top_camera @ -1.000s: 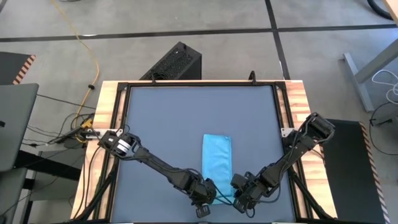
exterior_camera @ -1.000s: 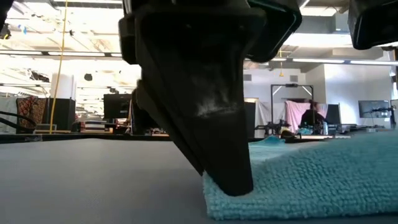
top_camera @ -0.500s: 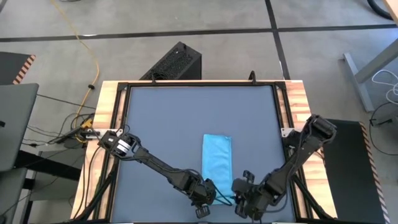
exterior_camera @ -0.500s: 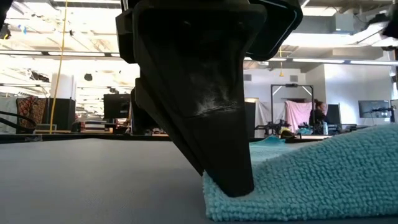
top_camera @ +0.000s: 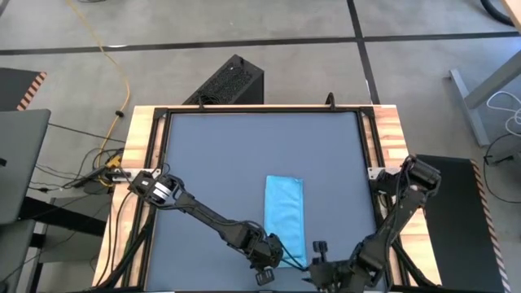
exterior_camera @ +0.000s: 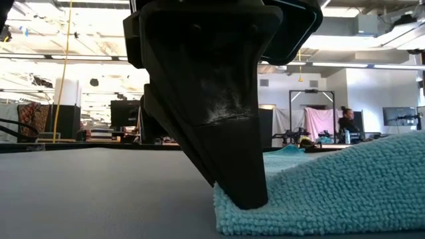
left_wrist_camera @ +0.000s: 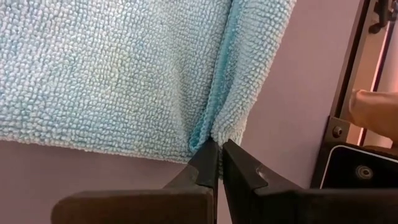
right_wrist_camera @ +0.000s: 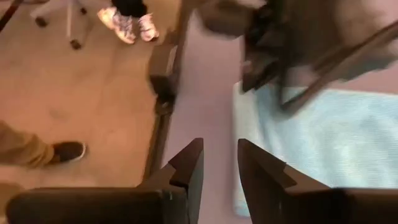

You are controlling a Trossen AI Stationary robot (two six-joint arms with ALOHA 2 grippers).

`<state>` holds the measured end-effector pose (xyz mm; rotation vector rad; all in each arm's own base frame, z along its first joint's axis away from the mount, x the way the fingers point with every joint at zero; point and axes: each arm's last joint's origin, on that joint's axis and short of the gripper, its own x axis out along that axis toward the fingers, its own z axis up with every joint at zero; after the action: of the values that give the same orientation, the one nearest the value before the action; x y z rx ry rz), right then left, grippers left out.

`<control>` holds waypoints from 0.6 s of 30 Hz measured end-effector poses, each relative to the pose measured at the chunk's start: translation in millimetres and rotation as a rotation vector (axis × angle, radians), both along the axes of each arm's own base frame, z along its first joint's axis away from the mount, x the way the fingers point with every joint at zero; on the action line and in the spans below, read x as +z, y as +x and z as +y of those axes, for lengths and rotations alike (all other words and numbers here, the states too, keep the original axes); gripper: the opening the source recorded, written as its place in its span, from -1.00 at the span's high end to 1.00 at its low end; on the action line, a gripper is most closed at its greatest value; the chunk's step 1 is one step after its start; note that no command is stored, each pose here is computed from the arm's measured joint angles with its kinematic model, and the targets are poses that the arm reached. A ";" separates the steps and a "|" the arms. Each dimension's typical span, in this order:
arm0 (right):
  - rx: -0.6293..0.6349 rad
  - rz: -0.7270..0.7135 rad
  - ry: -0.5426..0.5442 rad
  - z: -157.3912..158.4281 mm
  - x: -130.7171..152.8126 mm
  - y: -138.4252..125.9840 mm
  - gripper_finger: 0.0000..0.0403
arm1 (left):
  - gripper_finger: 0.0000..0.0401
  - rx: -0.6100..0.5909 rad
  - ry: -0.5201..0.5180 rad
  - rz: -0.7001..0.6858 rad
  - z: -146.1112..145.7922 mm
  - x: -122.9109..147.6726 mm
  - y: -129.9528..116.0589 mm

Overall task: Roll towel
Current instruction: Roll the blue microfiber towel

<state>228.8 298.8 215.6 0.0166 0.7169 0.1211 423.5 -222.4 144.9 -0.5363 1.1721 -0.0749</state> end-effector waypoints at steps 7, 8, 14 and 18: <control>-0.049 0.069 -0.032 6.7 -36.4 5.7 0.41 | 1.00 -0.013 -0.014 0.003 -0.8 0.2 0.0; -0.068 0.068 -0.032 4.8 -36.8 7.2 0.41 | 1.00 -0.017 -0.015 0.002 -0.9 0.2 0.0; -0.125 0.062 -0.053 -6.8 -36.6 18.9 0.41 | 1.00 -0.025 -0.017 -0.001 -2.5 0.2 -0.5; -0.142 0.059 -0.044 -11.3 -38.9 23.3 0.41 | 1.00 -0.024 -0.017 -0.001 -2.5 0.2 -0.5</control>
<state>252.1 287.5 176.7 0.0288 0.7749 -0.0312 423.0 -224.9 145.2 -0.5368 1.1778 -0.1060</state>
